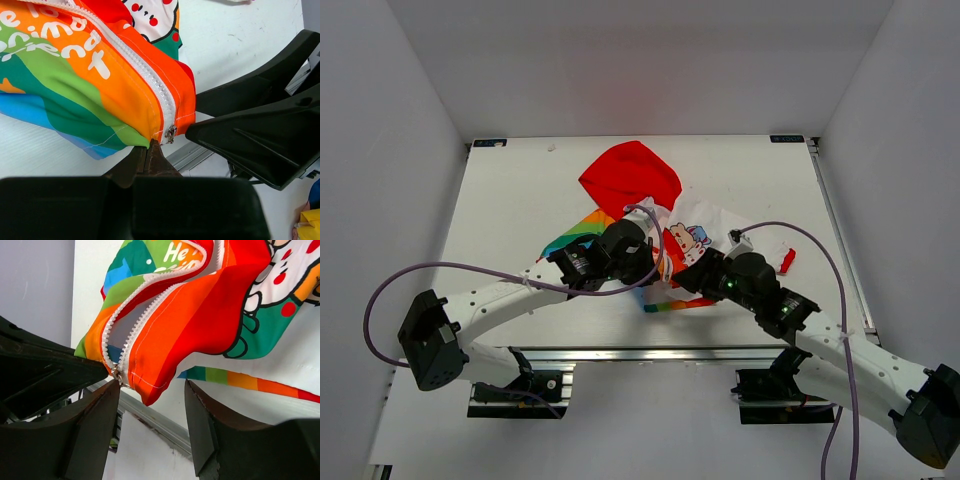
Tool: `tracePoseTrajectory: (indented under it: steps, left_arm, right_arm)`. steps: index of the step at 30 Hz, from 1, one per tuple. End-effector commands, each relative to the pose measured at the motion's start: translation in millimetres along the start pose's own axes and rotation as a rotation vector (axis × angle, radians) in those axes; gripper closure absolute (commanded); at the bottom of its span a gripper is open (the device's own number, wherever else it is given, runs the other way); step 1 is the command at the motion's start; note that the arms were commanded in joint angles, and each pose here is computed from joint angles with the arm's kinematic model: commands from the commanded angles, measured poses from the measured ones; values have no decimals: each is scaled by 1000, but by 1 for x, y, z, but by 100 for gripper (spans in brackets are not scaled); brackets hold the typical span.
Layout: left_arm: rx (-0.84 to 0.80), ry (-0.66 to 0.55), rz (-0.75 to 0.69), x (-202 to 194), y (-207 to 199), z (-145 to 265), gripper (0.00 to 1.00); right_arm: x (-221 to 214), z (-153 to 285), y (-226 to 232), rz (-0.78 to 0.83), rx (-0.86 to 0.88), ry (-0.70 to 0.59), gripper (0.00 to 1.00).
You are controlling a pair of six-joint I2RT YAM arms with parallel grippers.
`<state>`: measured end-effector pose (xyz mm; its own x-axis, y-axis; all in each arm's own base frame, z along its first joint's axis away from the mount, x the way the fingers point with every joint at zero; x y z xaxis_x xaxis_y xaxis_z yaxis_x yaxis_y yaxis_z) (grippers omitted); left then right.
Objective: Zip up the jacket
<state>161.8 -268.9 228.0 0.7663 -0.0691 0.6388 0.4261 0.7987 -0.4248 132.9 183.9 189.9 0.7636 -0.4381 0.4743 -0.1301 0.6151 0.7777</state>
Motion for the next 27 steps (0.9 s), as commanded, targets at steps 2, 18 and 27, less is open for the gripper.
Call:
tracePoseTrajectory:
  steps: [2,18,27]
  left_arm:
    - [-37,-27,5,4,-5,7,100]
    - [-38,3,1,4,-7,1,100]
    - [-54,17,-1,3,-9,-3,100]
  right_arm:
    - [5,1,11,7,79,-6,40]
    - [4,0,9,-1,209,-41,63]
    - [7,-2,13,21,263,-58,80]
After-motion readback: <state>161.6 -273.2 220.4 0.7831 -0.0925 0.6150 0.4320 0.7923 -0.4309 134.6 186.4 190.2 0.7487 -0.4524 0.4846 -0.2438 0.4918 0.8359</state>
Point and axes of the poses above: each gripper's point midway between its finger pads, its own z axis back along the fingers, its own y axis along the line the jaws close on, x = y × z, the point moved 9 cm from there along z, back along the fingers, and after that the axes turned 3 degrees about -z, right-handed, at the moved point
